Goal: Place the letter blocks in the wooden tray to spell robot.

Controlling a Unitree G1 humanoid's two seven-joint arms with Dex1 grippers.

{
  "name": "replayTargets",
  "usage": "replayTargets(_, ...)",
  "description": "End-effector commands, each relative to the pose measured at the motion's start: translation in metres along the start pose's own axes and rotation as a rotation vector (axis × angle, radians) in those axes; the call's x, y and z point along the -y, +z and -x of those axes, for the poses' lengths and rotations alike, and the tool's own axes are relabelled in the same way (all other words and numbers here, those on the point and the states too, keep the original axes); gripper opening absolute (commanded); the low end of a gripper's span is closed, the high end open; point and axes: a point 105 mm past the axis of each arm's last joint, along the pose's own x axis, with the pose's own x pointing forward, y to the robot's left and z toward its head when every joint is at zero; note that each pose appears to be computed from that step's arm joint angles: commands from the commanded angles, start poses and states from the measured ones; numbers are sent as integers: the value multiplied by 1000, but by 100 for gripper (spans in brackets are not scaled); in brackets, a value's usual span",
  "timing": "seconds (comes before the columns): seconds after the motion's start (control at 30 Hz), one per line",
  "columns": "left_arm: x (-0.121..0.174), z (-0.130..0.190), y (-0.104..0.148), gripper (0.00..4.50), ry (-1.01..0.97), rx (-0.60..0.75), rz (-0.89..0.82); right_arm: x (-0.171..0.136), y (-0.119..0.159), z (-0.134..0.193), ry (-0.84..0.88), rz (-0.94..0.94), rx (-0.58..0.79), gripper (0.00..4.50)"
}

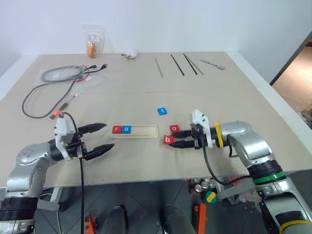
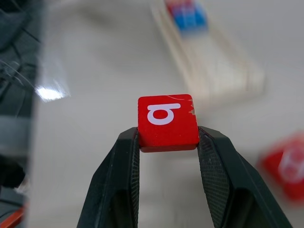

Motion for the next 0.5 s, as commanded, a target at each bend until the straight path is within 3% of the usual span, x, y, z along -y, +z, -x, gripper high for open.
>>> replayTargets(0.03,-6,7,6,450,43,17,-14,9,28,-13,-45,63,29,118)
replayTargets(0.23,-8,11,7,450,77,28,-16,19,30,-65,-59,102,-44,118)
replayTargets(0.5,-7,13,11,450,113,56,-27,28,24,-92,-39,162,-93,118)
